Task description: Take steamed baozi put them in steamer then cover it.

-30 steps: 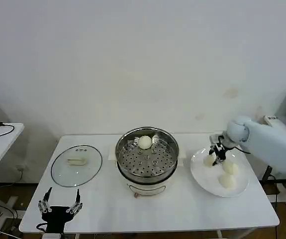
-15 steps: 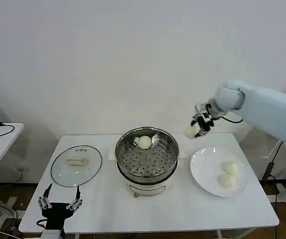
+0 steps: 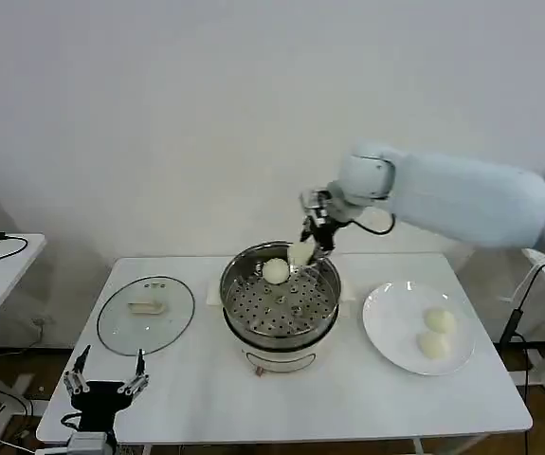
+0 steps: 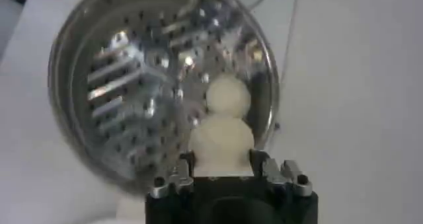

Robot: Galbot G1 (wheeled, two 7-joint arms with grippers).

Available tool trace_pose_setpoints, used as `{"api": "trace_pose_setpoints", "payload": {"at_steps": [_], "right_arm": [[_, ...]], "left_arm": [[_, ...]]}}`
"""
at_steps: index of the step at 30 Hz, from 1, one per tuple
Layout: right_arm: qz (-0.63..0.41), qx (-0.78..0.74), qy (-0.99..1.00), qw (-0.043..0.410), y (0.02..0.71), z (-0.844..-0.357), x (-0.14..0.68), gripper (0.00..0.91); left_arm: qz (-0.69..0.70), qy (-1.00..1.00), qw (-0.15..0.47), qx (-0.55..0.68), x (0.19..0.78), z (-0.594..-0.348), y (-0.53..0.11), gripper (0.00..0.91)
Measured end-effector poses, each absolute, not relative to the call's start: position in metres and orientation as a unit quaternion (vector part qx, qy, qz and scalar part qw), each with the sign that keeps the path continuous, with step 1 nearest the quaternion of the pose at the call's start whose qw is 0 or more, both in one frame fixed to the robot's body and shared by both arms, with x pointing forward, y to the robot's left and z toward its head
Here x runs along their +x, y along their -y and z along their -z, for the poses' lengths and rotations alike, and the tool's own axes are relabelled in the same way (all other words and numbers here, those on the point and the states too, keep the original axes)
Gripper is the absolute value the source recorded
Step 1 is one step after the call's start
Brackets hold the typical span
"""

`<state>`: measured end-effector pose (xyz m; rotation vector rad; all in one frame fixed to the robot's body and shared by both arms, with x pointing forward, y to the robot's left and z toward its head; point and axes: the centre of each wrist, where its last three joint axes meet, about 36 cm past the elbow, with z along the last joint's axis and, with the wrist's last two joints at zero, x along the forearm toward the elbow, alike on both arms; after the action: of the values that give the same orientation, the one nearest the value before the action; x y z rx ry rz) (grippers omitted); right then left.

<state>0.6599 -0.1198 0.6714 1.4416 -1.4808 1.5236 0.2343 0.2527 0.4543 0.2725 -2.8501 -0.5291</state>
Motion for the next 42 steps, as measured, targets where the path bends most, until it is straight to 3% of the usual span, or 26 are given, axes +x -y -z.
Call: {"api": "trace_pose_setpoints", "payload": {"at_steps": [14,31,32,33,34,42], "right_arm": [[-0.527,0.548,0.557,0.335,0.032,-0.618,0.658,0.564],[-0.522,0.531,0.563,0.359,-0.008,-0.59,0.663,0.564],[-0.523,0.53,0.563,0.359,-0.01,-0.59,0.664,0.574],[-0.525,0.528,0.563,0.359,-0.011,-0.589,0.664,0.645],[-0.526,0.526,0.563,0.359,-0.012,-0.589,0.664,0.907],[-0.525,0.52,0.568,0.362,-0.012,-0.59,0.663,0.907]], "left_arm": [[0.176,0.974,0.109,0.098,0.235,-0.456,-0.254,0.907],[0.175,0.974,0.103,0.102,0.236,-0.459,-0.255,0.907],[0.174,0.974,0.103,0.102,0.236,-0.459,-0.255,0.907],[0.174,0.974,0.103,0.102,0.236,-0.459,-0.255,0.907],[0.173,0.974,0.103,0.103,0.236,-0.459,-0.255,0.907],[0.172,0.974,0.103,0.102,0.236,-0.459,-0.255,0.907]]}}
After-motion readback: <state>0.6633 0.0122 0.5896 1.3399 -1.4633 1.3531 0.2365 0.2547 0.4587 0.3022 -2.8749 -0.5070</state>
